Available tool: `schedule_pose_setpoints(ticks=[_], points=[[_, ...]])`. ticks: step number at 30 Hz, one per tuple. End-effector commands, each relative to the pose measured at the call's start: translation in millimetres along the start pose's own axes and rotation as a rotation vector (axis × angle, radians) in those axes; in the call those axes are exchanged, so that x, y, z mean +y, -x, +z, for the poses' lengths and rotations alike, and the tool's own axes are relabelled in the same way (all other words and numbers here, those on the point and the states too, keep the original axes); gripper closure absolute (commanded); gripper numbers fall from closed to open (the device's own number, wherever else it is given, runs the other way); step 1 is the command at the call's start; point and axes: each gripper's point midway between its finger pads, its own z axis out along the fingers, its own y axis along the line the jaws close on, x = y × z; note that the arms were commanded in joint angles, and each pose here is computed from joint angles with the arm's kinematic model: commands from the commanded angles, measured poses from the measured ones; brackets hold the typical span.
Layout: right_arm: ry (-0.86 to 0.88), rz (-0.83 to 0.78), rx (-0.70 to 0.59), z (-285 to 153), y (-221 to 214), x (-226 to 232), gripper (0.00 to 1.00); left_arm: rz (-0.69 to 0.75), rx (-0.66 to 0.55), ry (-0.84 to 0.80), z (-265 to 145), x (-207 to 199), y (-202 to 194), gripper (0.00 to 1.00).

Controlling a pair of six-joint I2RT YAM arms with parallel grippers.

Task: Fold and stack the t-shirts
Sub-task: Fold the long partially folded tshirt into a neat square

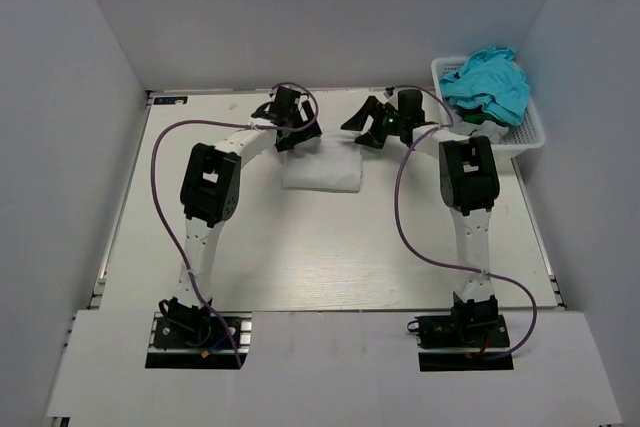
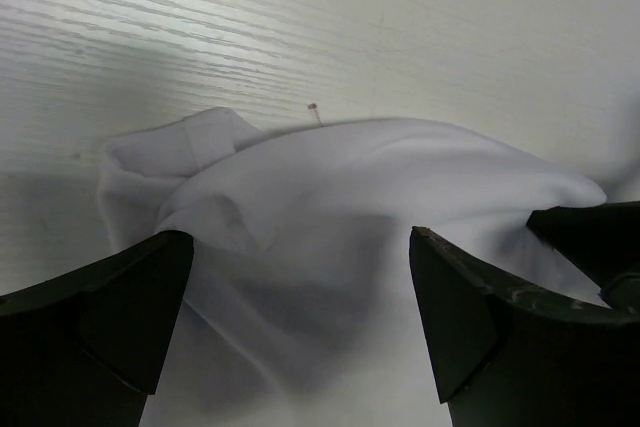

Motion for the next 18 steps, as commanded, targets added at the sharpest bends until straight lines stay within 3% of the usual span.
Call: schedule_pose_setpoints(ticks=[1,6,11,15,17,18], points=[[-0.093,0.023,-0.001,1.9,-5.5,-22.4,0.10,-0.034,0.035,0.128,-2.2,35.9,-1.2,0.00],[-0.045,-0.074,-0.014,-9.5,13.1,15.5,0.10,-0.022,-0.024,0.051,-16.1,17.3,25.2,0.00],[-0.039,-0.234,-0.082,-44.5,40.3,85.7,0.10,0.061,-0.162,-0.026,-67.5,-14.0,69.6,0.00],[-0.060,-0.309,-0.127,-82.8,31.8,116.2,0.10,0.085,-0.204,0.041,-92.5,0.1,68.3,0.00],[-0.119,-0.279,-0.088,-88.8,6.9,90.1,0.10,0.120,-0.182,0.083,-97.3,12.6,60.0,0.00],[-0.105,-0.317,-0.131,-110.0,8.7,114.0,0.10,0.135,-0.154,0.103,-94.7,20.2,50.6,0.00]])
